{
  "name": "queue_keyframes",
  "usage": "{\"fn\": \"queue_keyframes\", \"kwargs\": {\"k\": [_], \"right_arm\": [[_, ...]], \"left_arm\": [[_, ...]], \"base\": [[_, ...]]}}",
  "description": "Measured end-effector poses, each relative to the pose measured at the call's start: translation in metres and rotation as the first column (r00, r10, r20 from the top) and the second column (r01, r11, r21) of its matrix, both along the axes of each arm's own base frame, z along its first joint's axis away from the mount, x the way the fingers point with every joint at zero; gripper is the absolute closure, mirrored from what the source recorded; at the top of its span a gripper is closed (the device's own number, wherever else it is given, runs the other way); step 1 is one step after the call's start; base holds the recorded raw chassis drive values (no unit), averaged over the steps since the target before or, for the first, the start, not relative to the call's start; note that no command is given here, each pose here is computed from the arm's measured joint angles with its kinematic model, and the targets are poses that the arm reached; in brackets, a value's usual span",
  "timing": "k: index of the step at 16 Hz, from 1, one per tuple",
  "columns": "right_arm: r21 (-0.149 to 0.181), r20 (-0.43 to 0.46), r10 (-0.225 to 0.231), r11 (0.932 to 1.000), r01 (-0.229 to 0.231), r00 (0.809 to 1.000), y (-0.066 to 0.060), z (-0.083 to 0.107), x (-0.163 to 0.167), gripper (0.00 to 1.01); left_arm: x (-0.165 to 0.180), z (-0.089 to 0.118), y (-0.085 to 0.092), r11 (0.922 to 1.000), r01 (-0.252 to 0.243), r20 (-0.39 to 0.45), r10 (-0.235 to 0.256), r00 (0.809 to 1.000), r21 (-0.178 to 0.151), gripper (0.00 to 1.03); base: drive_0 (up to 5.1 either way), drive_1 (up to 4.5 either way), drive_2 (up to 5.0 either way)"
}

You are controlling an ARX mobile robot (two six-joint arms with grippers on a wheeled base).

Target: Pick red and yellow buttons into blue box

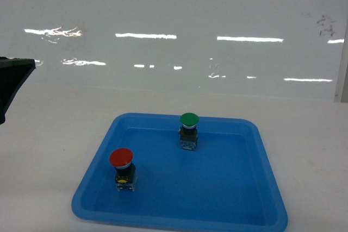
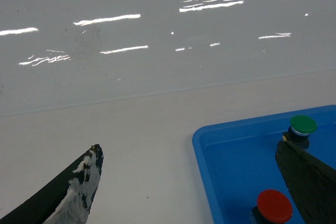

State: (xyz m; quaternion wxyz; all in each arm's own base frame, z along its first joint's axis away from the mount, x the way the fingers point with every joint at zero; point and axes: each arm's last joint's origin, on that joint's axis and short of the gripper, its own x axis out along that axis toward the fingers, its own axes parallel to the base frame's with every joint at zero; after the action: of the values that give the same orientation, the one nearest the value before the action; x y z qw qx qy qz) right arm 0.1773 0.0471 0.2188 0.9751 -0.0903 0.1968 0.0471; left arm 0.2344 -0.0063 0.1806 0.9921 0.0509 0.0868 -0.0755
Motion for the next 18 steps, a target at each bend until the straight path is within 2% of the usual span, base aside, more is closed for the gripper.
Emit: {"fn": "queue_keyframes", "kwargs": {"k": [2,4,5,7,8,10,11,13,16,17,18], "right_arm": [[-0.007,-0.003,-0.012,0.9999,0.011,1.0,-0.001,-0.001,0.001,0.74],[-0.007,-0.003,-0.011,0.9999,0.011,1.0,-0.001,-0.001,0.001,0.74],[-0.007,-0.002,-0.011,0.9999,0.011,1.0,-0.001,-0.001,0.001,0.74],[-0.007,-0.002,-0.011,0.9999,0.011,1.0,-0.001,-0.001,0.001,0.74],[-0.007,-0.002,-0.011,0.9999,0.011,1.0,-0.001,-0.001,0.001,0.74],[-0.007,-0.003,-0.011,0.9999,0.011,1.0,-0.001,-0.001,0.001,0.74],[-0.007,-0.002,-0.011,0.9999,0.011,1.0,-0.001,-0.001,0.001,0.74],[-0.007,-0.002,-0.011,0.9999,0.011,1.0,-0.001,-0.001,0.001,0.74],[-0.007,-0.002,-0.011,0.9999,0.011,1.0,-0.001,-0.001,0.001,0.74],[-0.007,-0.002,-0.011,0.9999,0.011,1.0,-0.001,-0.001,0.001,0.74],[-0.007,-0.002,-0.011,0.9999,0.011,1.0,-0.001,-0.001,0.001,0.74]], "left_arm": [[0.0,0.0,-0.001,1.0,0.007,-0.011,-0.007,1.0,0.0,0.05],[0.016,0.004,-0.013,0.9964,0.082,-0.097,-0.079,0.992,0.024,0.05],[0.024,0.008,-0.022,0.992,0.12,-0.115,-0.115,0.987,0.039,0.05],[0.035,0.011,-0.038,0.9781,0.195,-0.155,-0.181,0.971,0.075,0.05],[0.041,0.009,-0.042,0.972,0.218,-0.188,-0.198,0.962,0.089,0.05],[0.051,0.0,-0.044,0.9629,0.239,-0.263,-0.2,0.944,0.125,0.05],[0.055,-0.007,-0.046,0.9546,0.259,-0.307,-0.204,0.929,0.148,0.05],[0.063,-0.013,-0.048,0.9416,0.287,-0.343,-0.214,0.914,0.177,0.05],[0.076,-0.017,-0.056,0.9265,0.316,-0.347,-0.233,0.908,0.204,0.05],[0.081,-0.024,-0.058,0.9227,0.327,-0.373,-0.236,0.897,0.204,0.05],[0.089,-0.047,-0.061,0.9181,0.33,-0.427,-0.215,0.879,0.219,0.05]], "base": [[0.0,0.0,0.0],[0.0,0.0,0.0],[0.0,0.0,0.0],[0.0,0.0,0.0],[0.0,0.0,0.0],[0.0,0.0,0.0],[0.0,0.0,0.0],[0.0,0.0,0.0],[0.0,0.0,0.0],[0.0,0.0,0.0],[0.0,0.0,0.0]]}}
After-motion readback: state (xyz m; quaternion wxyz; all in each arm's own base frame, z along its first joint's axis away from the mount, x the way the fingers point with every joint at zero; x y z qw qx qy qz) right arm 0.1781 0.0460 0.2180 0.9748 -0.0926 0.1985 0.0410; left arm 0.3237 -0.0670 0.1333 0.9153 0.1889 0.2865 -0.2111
